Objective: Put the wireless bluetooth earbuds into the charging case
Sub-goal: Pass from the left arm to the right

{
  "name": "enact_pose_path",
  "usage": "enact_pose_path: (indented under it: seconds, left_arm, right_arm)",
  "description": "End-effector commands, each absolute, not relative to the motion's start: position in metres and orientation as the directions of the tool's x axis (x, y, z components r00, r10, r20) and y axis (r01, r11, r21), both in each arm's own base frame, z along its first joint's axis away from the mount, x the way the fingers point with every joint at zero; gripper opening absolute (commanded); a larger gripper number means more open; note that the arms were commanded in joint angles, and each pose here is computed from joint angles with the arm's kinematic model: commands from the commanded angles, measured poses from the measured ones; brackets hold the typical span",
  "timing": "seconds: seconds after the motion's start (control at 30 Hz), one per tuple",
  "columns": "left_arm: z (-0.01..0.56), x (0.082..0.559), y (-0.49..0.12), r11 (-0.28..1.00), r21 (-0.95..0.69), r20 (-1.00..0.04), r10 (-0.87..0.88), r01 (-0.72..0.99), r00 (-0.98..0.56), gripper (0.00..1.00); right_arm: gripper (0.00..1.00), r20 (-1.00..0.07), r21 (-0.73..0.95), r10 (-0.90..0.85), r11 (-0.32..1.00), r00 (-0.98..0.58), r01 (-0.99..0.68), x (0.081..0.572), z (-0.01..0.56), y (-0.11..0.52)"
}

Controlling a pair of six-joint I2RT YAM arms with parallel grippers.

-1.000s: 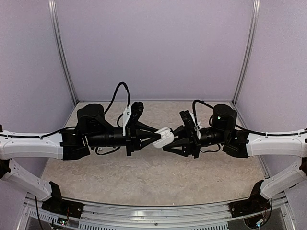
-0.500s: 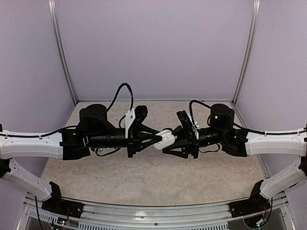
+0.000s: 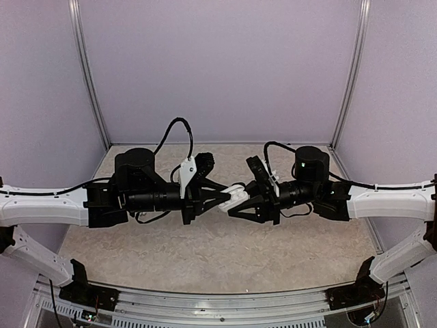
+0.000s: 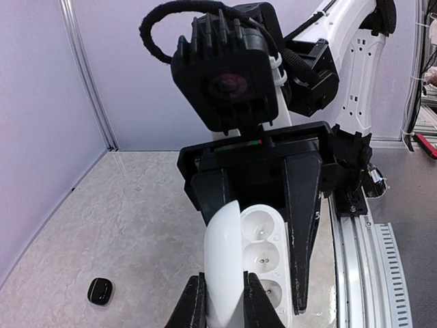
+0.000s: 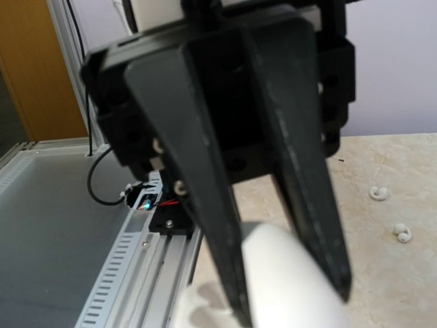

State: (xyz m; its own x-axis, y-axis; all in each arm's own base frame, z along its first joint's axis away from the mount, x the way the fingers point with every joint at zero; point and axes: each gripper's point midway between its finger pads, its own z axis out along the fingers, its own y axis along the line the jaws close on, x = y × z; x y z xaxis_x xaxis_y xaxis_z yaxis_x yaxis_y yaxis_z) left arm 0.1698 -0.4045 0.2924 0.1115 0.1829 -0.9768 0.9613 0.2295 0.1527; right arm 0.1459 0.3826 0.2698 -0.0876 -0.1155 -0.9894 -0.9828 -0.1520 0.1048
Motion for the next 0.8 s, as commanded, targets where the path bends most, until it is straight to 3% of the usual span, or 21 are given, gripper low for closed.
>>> enact_pose_path:
  seconds: [0.0, 0.77]
  left_arm:
    - [0.3063, 0.1653, -0.4006, 0.218, 0.18, -0.975, 0.169, 0.959, 0.145, 0.06]
    - [0.3, 0.1596, -0.3996, 0.209, 0.221, -0.963, 0.202, 0.953, 0.179, 0.06]
  right_arm:
    - [0.33, -0.991, 0.094, -0.111, -0.176, -0.075, -0.98, 0.1399, 0.2782, 0.3822]
    - [0.33, -0.988, 0.137, -0.092, -0.196, -0.121, -0.971, 0.1413, 0.2853, 0.378]
